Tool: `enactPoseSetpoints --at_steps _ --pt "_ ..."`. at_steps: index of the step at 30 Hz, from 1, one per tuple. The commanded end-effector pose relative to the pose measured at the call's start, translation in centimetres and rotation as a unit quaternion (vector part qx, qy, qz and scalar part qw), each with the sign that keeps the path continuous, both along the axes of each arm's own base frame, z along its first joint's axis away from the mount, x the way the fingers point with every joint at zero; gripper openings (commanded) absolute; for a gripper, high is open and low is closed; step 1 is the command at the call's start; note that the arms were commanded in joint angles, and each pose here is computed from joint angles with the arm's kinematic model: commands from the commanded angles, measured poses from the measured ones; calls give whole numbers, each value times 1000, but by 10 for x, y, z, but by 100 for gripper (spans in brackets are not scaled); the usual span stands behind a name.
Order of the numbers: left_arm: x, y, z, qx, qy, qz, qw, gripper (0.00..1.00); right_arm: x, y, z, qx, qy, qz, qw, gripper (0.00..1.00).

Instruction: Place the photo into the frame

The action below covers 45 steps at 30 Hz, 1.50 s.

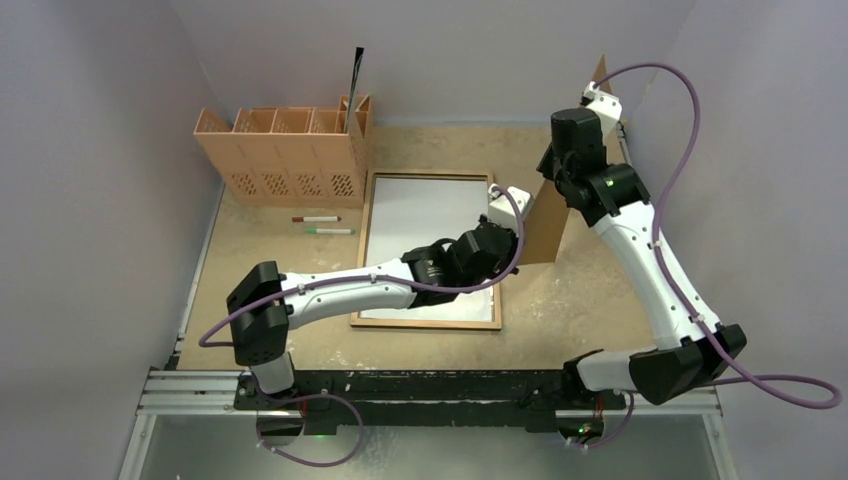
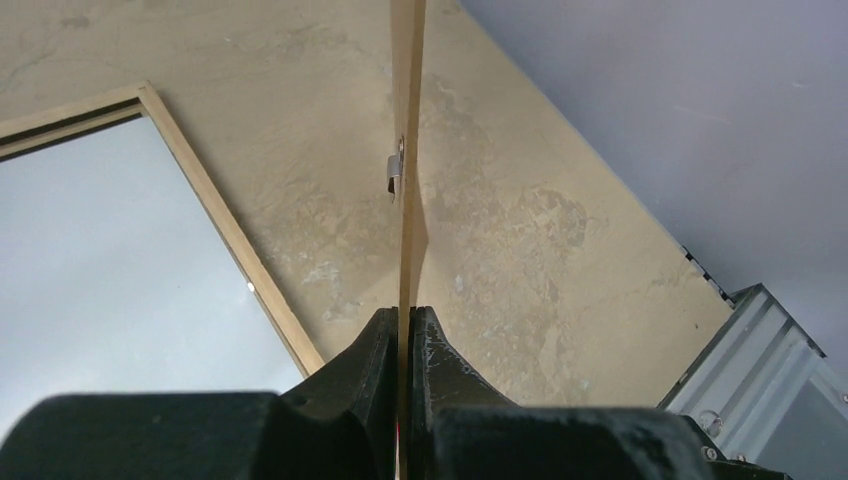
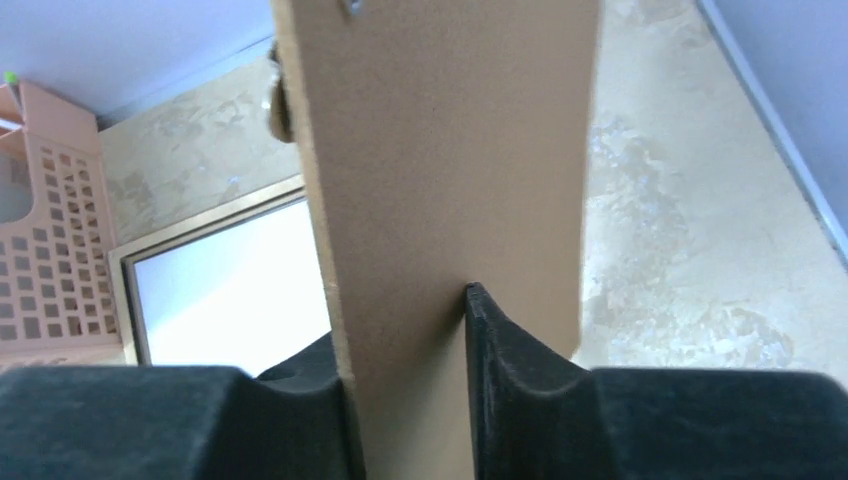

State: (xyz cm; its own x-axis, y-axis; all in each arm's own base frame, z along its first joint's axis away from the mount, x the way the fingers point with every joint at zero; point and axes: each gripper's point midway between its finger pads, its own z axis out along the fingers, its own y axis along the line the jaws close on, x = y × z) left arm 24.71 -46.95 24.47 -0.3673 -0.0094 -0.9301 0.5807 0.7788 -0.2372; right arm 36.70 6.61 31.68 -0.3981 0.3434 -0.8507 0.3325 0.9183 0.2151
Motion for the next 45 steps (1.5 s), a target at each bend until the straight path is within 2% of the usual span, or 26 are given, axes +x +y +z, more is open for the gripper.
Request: enactPoseSetpoints --at_steps 1,6,10,13,16,20,25,29,34,36,39,42,45 --pt "14 14 2 30 -26 34 999 6 1 -1 14 9 -13 -8 1000 22" --pt "5 6 12 15 -26 -3 1000 36 8 0 26 3 -28 -5 1000 0" --pt "-9 -3 36 -18 -42 -59 997 65 13 4 30 -1 -29 8 1000 0" --pt "-22 -6 56 -37 -54 -105 992 75 17 2 39 -8 -37 4 999 0" --pt "-31 -3 77 -66 -61 -138 986 78 21 -1 52 -16 -52 -1 999 0" --pt "-29 11 100 -107 -61 -145 982 79 27 -4 76 -35 -84 5 996 0" --pt "3 53 116 -154 -61 -78 983 79 46 0 121 -60 -154 42 985 0" --pt "39 94 93 -134 -27 0 991 79 59 33 144 -48 -203 141 968 0" --pt "71 168 38 -70 22 125 989 79 56 86 145 21 -233 286 929 0" --pt "85 216 20 -42 30 218 975 79 55 101 133 55 -225 321 918 0" --pt "98 292 1 5 21 348 937 80 50 121 111 113 -209 370 898 0" --pt "99 340 -8 15 30 413 910 80 40 133 90 161 -197 401 880 0" --pt "94 352 -27 -12 61 423 904 80 30 133 59 199 -169 409 874 0"
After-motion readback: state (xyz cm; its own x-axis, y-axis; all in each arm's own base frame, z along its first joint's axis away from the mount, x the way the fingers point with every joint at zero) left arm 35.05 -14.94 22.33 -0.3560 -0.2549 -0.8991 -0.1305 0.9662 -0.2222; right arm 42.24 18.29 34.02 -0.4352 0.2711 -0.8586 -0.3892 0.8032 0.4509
